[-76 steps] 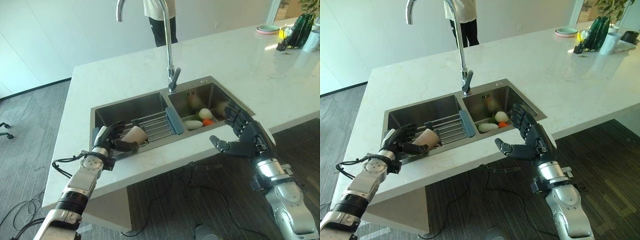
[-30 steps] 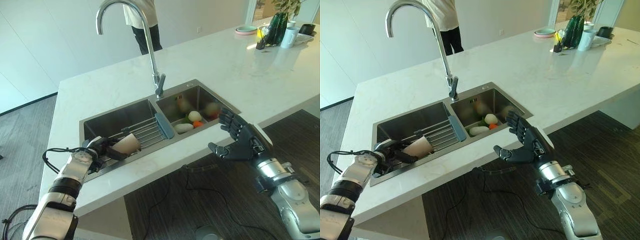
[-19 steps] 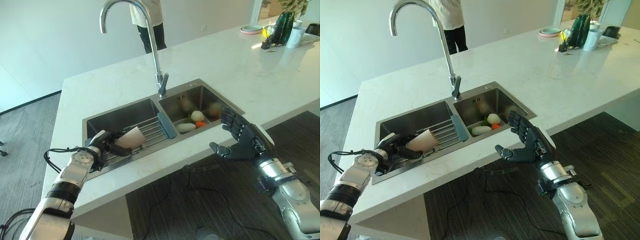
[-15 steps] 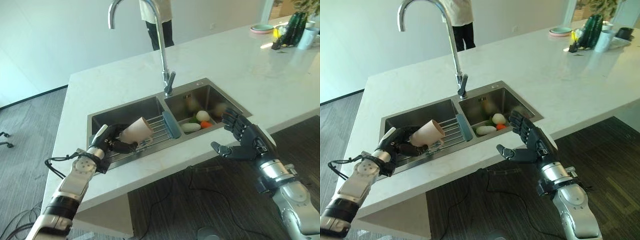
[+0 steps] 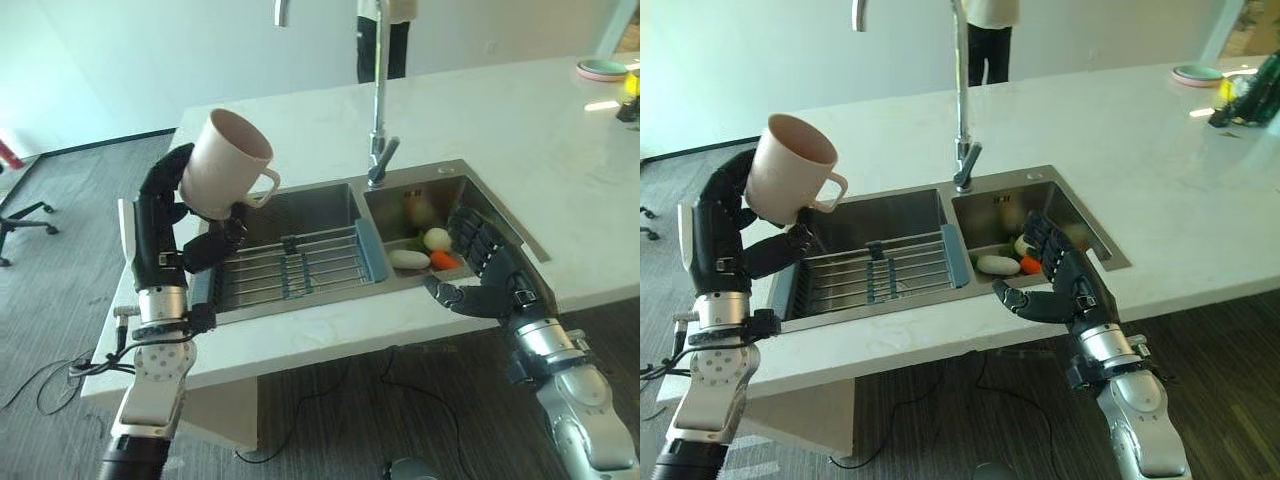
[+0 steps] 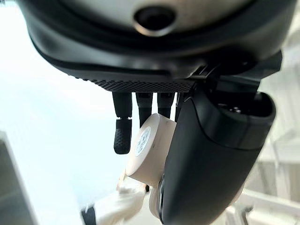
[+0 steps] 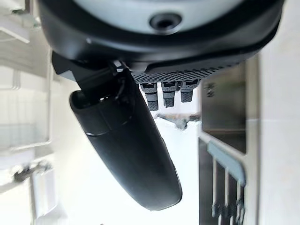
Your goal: Place the dishes in the dishwasher.
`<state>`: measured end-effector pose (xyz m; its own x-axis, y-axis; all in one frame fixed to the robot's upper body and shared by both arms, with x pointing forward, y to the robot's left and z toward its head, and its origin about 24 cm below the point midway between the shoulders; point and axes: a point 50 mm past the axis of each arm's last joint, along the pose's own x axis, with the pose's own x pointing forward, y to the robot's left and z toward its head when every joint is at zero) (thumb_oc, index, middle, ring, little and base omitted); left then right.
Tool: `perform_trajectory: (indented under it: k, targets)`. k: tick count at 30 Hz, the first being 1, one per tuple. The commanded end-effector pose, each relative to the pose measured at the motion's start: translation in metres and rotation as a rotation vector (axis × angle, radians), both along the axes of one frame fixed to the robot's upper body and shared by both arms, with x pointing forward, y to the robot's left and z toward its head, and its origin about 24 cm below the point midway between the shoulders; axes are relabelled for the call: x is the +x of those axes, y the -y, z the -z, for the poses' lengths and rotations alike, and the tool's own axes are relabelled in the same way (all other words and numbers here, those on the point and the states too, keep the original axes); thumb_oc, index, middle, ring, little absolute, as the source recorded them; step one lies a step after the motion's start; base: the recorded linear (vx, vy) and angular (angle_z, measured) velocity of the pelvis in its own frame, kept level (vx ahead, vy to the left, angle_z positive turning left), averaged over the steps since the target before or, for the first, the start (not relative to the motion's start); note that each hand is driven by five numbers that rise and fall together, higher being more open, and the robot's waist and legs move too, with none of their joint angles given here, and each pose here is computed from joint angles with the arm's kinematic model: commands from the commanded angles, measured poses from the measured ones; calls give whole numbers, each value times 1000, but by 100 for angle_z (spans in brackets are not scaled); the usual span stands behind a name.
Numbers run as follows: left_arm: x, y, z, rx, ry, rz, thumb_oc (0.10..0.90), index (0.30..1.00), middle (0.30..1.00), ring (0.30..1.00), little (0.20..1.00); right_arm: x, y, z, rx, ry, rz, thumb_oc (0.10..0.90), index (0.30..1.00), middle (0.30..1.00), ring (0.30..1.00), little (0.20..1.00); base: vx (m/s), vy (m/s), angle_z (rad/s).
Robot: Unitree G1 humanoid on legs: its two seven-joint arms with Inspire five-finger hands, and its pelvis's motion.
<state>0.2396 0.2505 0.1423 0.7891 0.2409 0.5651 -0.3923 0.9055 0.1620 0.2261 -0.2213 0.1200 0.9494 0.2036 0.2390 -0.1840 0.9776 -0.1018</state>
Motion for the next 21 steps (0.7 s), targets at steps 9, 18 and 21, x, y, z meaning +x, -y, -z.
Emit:
perform_trajectory:
  k: [9,18,21]
  targets:
    - [-64,-9,-36,-47,280,15,400,300,300,300,300,-27,-17,-71,41,463,-80,800,900,900,900,900,-45,29,71]
    - [-57,-11,-34,-130,304,117,400,300,300,300,300,-24,2,-73,30,505,27,800,900,900,900,900,-31,290,177]
    - [-54,-8,-35,-114,306,129,400,300,300,300,300,-23,-4,-69,73,513,50,800,900,900,900,900,76,463,84]
